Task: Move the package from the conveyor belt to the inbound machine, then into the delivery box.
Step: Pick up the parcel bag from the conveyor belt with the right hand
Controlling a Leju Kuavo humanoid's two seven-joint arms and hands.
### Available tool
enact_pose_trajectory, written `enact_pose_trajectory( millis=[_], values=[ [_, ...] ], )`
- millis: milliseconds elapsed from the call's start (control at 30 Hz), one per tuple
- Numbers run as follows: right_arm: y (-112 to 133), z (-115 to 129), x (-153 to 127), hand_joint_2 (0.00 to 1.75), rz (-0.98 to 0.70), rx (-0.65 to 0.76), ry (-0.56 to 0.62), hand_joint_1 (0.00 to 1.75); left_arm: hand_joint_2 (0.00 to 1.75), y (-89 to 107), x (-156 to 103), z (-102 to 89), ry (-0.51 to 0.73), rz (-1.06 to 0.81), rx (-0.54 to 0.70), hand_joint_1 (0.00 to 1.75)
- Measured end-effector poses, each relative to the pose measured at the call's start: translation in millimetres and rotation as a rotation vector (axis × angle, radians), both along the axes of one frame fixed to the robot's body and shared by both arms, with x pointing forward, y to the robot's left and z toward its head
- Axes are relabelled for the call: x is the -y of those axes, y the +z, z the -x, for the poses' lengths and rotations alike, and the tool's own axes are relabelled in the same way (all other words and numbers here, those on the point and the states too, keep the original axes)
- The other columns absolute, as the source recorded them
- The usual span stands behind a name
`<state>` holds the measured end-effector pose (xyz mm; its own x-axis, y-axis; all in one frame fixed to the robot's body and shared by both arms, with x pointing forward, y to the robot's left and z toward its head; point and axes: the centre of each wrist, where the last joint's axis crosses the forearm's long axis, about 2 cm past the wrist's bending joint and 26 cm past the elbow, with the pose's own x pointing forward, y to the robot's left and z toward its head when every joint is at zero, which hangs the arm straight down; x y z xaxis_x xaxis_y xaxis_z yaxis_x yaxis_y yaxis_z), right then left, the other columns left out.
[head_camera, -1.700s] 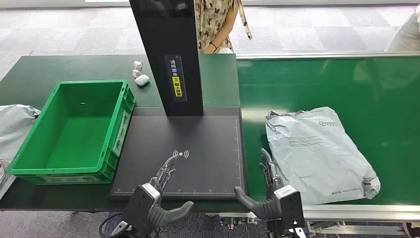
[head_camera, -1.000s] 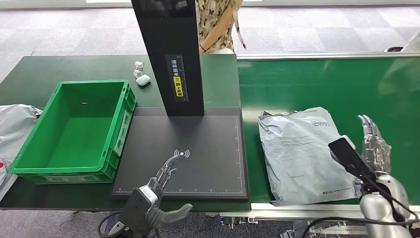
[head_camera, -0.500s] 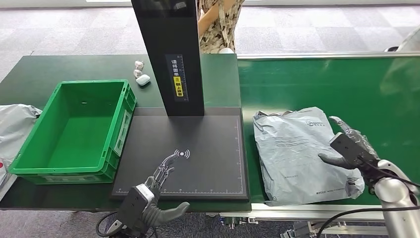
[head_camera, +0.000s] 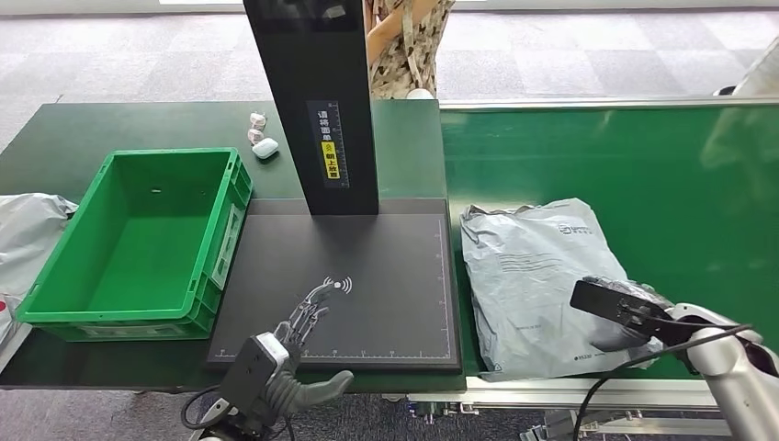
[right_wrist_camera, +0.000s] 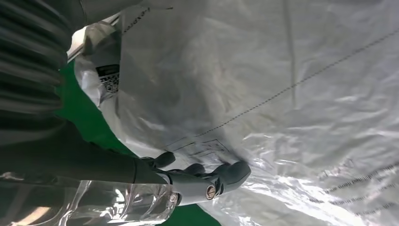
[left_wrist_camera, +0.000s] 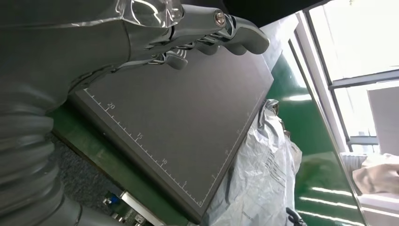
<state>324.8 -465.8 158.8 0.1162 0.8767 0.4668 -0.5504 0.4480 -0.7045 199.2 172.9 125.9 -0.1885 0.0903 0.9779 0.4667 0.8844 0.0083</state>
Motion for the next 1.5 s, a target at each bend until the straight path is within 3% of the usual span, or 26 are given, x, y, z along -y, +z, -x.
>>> enact_pose_trajectory(
  millis=[233, 500, 1000, 1300, 1433, 1500],
  values=[
    [5.6, -14.7, 3.9, 1.75, 0.095, -0.112, 0.034, 0.0, 1.75, 0.1, 0.2, -6.2, -0.007, 0.004, -0.007, 0.0],
    [-17.8, -16.3, -1.3, 1.75, 0.163, -0.199, 0.064, 0.0, 1.75, -2.2, -0.4, -9.0, -0.006, 0.005, -0.017, 0.0],
    [-48.6, -0.3, -16.7, 1.75, 0.292, -0.218, 0.082, 0.0, 1.75, -4.5, -1.9, -13.0, 0.008, 0.006, -0.025, 0.0],
    [-52.5, 1.2, -21.7, 1.75, 0.296, -0.216, 0.087, 0.0, 1.75, -5.3, -2.5, -13.0, 0.009, 0.003, -0.026, 0.0],
    [-55.0, 1.3, -27.3, 1.75, 0.295, -0.213, 0.097, 1.72, 1.75, -6.5, -2.8, -13.3, 0.008, 0.0, -0.029, 0.0],
    [-55.9, 1.5, -28.9, 1.75, 0.299, -0.209, 0.098, 1.75, 1.75, -6.2, -2.6, -13.6, 0.007, 0.0, -0.028, 0.0]
  ],
)
